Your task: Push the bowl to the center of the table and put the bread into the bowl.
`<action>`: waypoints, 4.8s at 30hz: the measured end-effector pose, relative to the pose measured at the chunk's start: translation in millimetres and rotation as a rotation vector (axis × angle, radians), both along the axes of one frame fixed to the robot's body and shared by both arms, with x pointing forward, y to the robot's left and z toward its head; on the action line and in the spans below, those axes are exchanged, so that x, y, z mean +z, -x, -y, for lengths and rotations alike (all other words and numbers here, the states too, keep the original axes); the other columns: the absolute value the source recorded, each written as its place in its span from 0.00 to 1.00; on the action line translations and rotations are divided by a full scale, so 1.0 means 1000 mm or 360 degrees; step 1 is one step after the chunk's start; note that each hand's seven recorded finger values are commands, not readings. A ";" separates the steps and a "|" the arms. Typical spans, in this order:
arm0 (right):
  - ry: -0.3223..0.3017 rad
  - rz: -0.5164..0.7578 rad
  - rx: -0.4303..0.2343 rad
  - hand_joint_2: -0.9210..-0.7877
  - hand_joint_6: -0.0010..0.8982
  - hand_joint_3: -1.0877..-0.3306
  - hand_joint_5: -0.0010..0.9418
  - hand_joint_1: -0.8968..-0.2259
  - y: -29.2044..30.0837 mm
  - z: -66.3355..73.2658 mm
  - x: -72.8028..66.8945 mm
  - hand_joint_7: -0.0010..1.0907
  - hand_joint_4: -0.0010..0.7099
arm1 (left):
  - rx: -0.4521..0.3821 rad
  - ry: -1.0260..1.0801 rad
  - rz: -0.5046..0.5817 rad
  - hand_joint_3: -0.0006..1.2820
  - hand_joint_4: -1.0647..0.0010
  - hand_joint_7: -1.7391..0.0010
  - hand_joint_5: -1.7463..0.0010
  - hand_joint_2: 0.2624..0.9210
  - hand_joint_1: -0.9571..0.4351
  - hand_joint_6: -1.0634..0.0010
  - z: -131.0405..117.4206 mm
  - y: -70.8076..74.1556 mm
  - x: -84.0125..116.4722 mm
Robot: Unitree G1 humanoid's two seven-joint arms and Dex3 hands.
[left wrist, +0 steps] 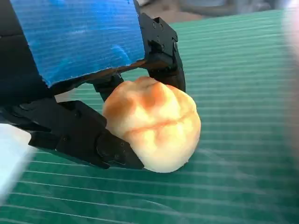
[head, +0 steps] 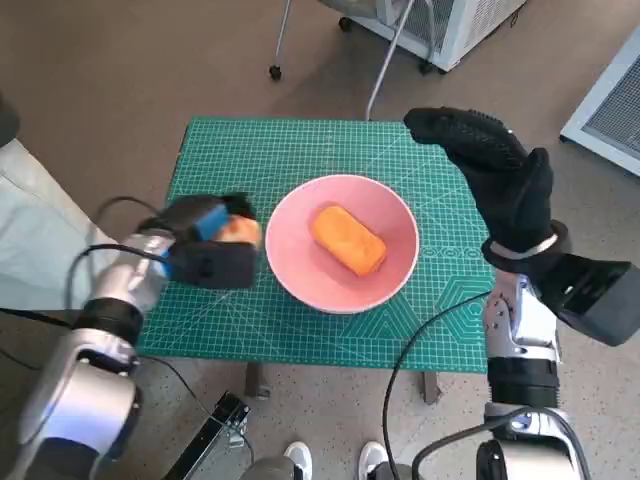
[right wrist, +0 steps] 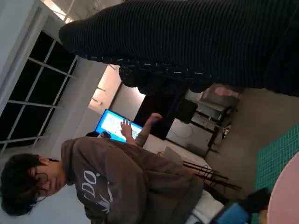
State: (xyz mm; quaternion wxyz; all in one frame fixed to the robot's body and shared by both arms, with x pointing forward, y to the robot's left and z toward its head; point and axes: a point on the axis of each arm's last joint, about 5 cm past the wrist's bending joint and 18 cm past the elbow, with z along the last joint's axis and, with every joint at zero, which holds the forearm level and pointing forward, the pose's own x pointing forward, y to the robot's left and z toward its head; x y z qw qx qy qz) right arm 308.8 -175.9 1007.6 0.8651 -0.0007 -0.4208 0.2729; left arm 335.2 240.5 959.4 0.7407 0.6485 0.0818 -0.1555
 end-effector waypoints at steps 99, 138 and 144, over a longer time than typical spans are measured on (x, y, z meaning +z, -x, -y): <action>0.0015 0.0085 -0.0180 0.00 0.00 0.41 0.29 0.37 -0.0054 -0.039 0.028 0.61 0.10 | -0.0798 0.1700 0.1043 0.18 0.65 0.83 1.00 1.00 0.42 0.69 0.060 0.065 0.083; 0.0044 0.0182 -0.0169 0.00 0.00 0.38 0.14 0.36 -0.0017 -0.041 0.031 0.55 0.19 | -0.0822 0.2046 0.1023 0.23 0.73 0.83 1.00 1.00 0.41 0.75 0.079 0.065 0.072; 0.0044 0.0189 -0.0176 0.00 0.00 0.38 0.13 0.34 0.0014 -0.039 0.029 0.54 0.19 | -0.0850 0.2079 0.0987 0.23 0.73 0.83 1.00 1.00 0.41 0.76 0.080 0.066 0.074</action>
